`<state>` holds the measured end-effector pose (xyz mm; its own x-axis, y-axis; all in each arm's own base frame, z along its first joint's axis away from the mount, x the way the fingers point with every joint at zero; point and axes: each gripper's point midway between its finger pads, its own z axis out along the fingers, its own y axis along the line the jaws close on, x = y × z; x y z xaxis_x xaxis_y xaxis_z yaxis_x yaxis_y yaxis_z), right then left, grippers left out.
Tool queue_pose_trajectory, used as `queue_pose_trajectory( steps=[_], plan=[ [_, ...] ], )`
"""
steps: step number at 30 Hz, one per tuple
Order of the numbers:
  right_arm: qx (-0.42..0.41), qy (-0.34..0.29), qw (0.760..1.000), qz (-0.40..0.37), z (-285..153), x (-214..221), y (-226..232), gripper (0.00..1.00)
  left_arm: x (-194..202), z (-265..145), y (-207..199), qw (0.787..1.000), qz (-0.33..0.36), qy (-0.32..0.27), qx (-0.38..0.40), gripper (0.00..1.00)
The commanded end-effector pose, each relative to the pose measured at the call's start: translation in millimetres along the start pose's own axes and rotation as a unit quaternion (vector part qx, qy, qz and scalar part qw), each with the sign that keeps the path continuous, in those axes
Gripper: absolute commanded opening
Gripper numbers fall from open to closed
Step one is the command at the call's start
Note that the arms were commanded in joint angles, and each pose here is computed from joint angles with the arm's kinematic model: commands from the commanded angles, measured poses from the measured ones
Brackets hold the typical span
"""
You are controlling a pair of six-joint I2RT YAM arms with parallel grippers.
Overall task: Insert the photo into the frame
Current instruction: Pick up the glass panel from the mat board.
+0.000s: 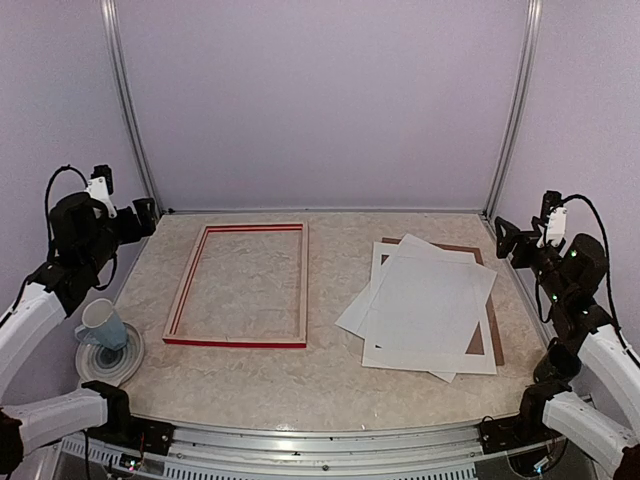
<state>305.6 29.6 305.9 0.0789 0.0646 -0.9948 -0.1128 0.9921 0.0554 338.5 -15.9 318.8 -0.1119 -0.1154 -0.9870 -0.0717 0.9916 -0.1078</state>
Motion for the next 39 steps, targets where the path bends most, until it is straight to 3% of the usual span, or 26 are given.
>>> queue_pose_trajectory(
  steps=[1, 4, 11, 17, 21, 26, 36, 39],
  plan=[
    [0.003, -0.005, 1.0, 0.005, -1, -4, -2, 0.99, 2, -3, 8, 0.999, -0.025, -0.008, -0.02, 0.99],
    [-0.009, -0.001, 1.0, 0.016, 3, -5, 2, 0.99, 4, -2, 23, 0.996, -0.073, -0.019, -0.053, 0.99],
    [0.015, 0.005, 0.995, 0.095, 6, -7, -6, 0.99, 2, 3, 10, 0.997, -0.08, -0.014, -0.013, 0.99],
    [-0.134, 0.011, 0.988, 0.078, 0, -14, 45, 0.99, 4, 6, 6, 0.99, -0.137, -0.005, 0.017, 0.99],
    [-0.086, 0.004, 0.989, 0.119, -1, -17, 29, 0.99, 14, 17, -8, 0.986, -0.157, 0.029, 0.043, 0.99],
    [-0.101, -0.017, 0.988, 0.115, -7, -22, 33, 0.99, 28, 26, -26, 0.984, -0.163, 0.052, 0.057, 0.99],
    [-0.111, 0.084, 0.979, 0.152, 21, 18, 40, 0.99, 49, 35, -77, 0.984, -0.134, 0.082, 0.079, 0.99],
    [-0.118, 0.142, 0.97, 0.157, 32, 36, 45, 0.99, 56, 35, -100, 0.987, -0.113, 0.085, 0.083, 0.99]
  ],
)
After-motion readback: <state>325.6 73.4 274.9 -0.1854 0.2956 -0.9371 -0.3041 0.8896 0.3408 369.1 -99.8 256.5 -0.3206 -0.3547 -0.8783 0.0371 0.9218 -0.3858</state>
